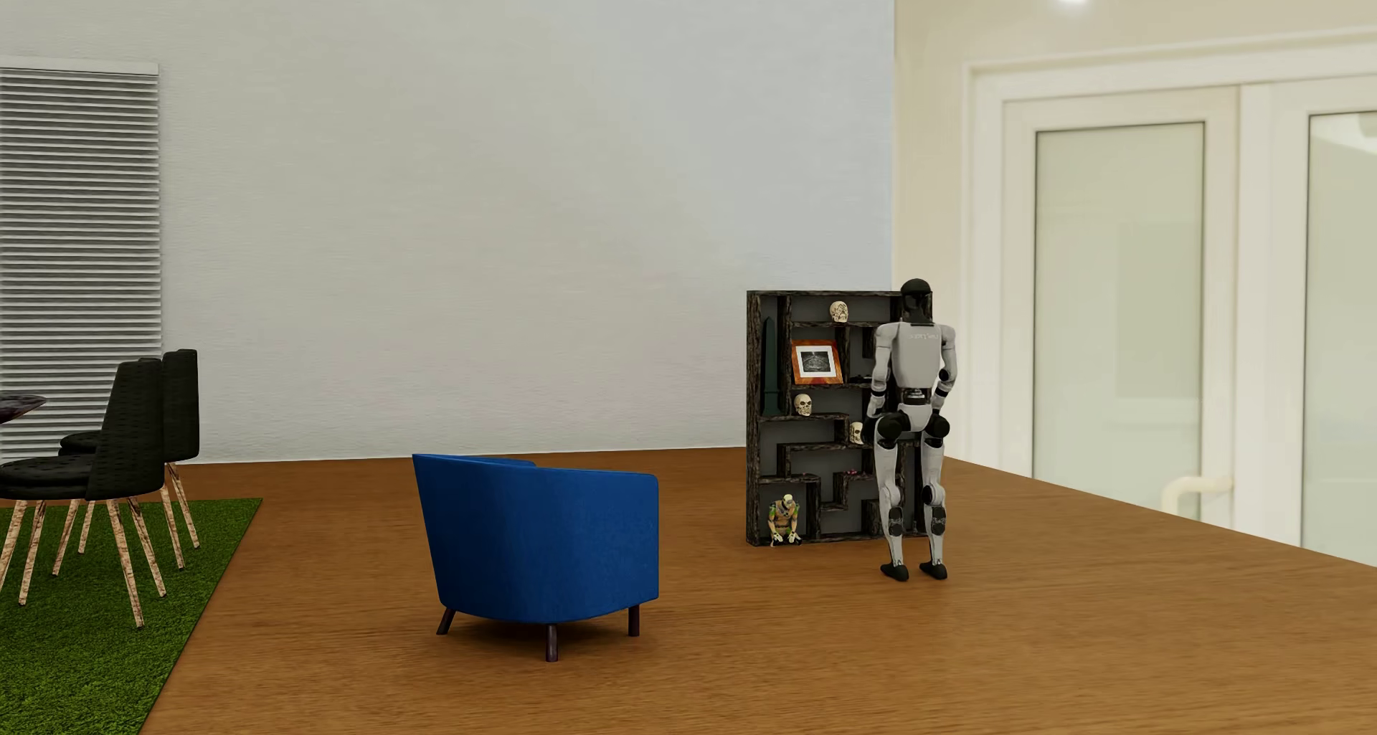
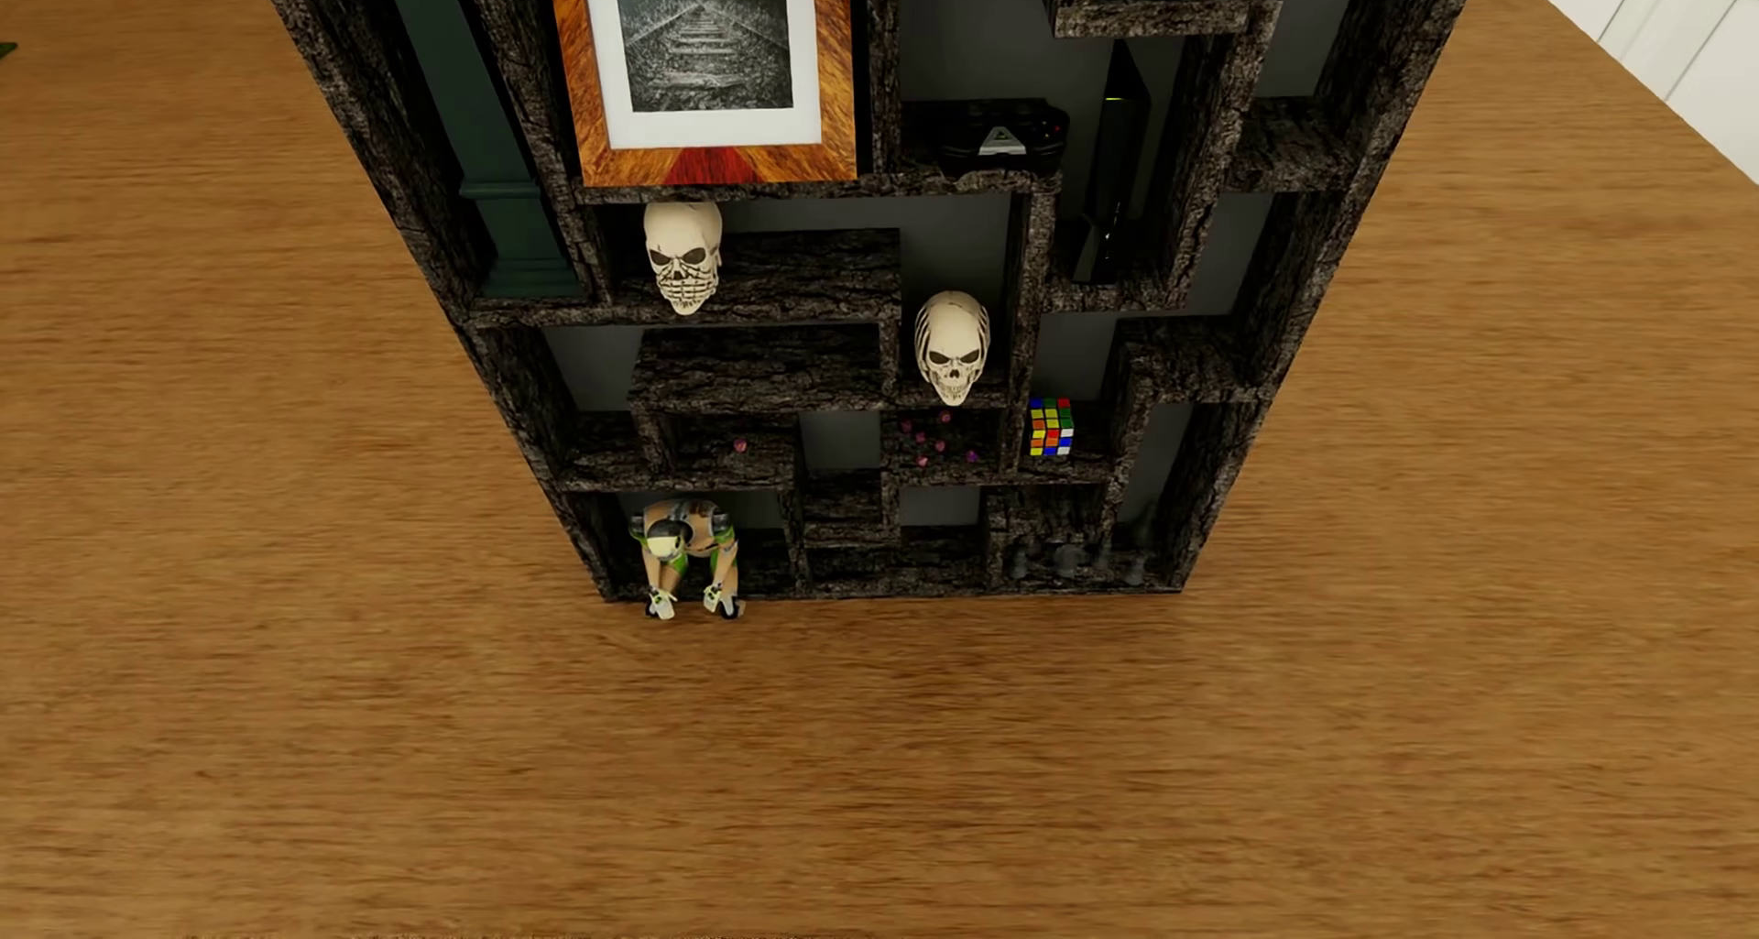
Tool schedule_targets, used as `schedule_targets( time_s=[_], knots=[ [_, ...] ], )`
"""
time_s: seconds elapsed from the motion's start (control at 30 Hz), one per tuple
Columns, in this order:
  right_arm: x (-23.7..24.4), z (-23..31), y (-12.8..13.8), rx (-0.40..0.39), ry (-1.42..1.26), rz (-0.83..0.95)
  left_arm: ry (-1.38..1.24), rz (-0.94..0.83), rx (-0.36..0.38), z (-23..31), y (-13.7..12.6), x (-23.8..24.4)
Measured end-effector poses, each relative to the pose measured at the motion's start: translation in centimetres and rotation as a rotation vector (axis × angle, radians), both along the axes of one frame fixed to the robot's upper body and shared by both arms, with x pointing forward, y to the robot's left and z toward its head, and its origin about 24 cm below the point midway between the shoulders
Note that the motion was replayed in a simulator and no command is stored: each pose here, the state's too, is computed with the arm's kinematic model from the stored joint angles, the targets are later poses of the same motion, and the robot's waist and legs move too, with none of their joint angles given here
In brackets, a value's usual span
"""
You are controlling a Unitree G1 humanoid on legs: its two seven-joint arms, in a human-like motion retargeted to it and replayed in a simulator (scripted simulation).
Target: Head to the shelves
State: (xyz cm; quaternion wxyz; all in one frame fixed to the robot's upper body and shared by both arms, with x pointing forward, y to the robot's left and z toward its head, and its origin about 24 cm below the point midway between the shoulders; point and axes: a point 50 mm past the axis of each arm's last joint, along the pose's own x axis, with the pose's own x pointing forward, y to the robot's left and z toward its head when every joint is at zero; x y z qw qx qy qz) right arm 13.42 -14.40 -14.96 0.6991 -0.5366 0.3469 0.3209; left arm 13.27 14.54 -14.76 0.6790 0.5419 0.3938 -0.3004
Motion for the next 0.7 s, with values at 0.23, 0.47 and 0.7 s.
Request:
schedule_targets(
  time_s=[0.23,0.47,0.7],
  knots=[
    [-0.23,-0.08,0.47,0.011,0.012,-0.012,-0.015,0.038,-0.008,0.08,0.18,0.19],
    [-0.12,-0.07,1.01,0.01,0.013,0.004,-0.019,0.034,-0.012,0.16,0.11,0.53],
    [0.43,0.14,0.77,0.013,-0.007,0.006,-0.025,0.031,-0.012,0.23,0.07,0.58]
  ],
)
